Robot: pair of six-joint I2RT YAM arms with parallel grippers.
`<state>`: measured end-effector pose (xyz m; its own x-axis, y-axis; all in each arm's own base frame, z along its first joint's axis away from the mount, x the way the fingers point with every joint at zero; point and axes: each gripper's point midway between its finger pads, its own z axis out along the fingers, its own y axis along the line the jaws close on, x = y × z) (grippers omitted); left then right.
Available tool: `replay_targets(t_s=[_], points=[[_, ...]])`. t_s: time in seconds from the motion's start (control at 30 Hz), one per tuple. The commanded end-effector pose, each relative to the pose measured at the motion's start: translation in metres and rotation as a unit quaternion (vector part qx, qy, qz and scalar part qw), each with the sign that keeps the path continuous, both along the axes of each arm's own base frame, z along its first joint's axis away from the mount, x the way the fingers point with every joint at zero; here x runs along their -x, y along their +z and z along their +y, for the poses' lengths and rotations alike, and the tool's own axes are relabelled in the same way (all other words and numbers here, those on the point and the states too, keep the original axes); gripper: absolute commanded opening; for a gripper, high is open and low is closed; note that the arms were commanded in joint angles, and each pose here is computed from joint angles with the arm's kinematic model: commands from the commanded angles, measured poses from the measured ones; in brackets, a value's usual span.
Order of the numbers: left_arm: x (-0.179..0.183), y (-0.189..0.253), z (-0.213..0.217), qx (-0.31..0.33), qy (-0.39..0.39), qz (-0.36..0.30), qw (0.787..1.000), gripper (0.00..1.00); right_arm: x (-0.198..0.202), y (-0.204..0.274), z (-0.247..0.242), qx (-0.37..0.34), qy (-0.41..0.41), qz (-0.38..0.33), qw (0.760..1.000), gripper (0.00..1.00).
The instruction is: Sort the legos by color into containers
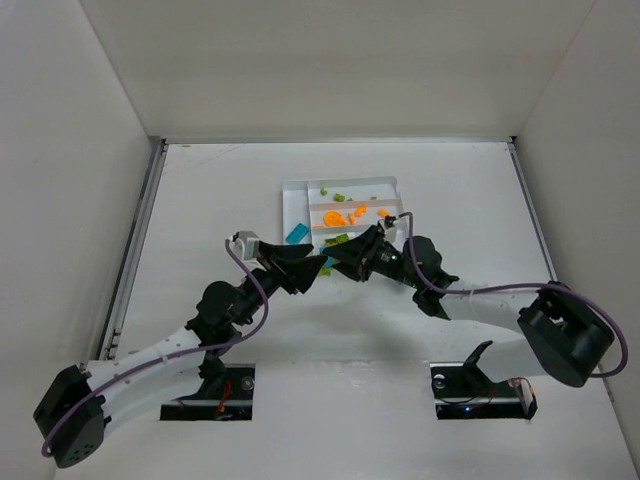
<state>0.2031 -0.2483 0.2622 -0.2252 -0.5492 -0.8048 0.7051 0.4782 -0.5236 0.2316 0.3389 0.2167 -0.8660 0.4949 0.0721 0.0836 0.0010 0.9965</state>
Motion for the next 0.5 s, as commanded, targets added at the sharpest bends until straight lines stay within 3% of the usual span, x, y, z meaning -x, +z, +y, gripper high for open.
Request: replay_targets(t_s=[0.0,0.27,0.47], points=[[0.012,0.002,0.001,-0.035,-0.01,-0.04,0.999,0.53,0.011,0.044,-0.007,-0.06,0.004,-0.031,0.998,0.24],[0.023,-0.006,-0.008,-0.073,-0.022,-0.054,0.996,0.63,0.027,0.06,-0.018,-0.067,0.017,-0.042,0.997,0.23],[0.026,-0.007,-0.024,-0.1,-0.029,-0.07,0.992,0.63,0.029,0.054,-0.017,-0.06,0.025,-0.039,0.997,0.23]])
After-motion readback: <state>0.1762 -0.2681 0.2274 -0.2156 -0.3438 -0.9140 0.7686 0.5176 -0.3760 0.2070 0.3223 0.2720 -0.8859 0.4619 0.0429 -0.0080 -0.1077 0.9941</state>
